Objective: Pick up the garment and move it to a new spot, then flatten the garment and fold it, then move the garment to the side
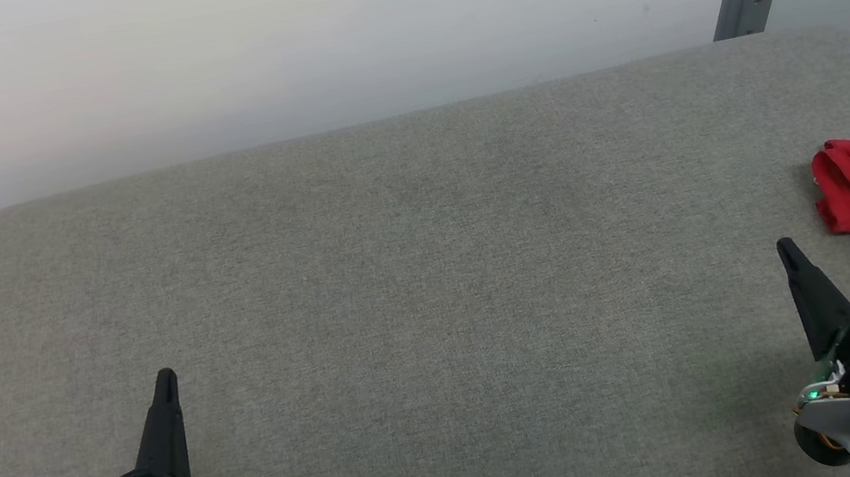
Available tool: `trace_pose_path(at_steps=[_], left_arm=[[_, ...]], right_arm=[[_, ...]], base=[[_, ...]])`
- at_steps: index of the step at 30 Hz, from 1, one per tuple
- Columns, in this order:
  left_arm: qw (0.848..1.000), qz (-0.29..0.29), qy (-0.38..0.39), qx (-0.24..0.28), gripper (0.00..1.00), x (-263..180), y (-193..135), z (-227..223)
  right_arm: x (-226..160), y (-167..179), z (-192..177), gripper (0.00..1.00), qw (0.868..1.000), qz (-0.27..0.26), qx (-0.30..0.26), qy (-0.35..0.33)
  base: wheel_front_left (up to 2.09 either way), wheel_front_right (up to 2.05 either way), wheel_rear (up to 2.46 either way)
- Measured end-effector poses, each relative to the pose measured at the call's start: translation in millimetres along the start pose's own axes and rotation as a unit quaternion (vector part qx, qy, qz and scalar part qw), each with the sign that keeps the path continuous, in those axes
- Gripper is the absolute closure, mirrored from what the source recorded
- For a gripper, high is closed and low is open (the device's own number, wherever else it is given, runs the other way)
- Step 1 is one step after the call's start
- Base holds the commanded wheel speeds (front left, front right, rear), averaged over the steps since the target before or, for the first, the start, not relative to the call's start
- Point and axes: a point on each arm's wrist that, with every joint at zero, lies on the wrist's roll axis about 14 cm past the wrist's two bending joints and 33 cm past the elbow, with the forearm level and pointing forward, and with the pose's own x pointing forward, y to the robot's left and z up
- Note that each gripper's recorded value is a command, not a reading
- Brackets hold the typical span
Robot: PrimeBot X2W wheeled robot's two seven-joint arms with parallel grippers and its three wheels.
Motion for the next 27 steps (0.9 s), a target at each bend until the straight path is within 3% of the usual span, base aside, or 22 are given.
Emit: trace_pose_path(at_steps=[27], left_arm=[[1.000,0.000,0.000,-0.001,1.00,0.0,0.0,0.0]], right_arm=[[0.0,0.0,0.1,1.00,1.000,0.000,0.000,0.000]], base=[[0.00,0.00,0.00]])
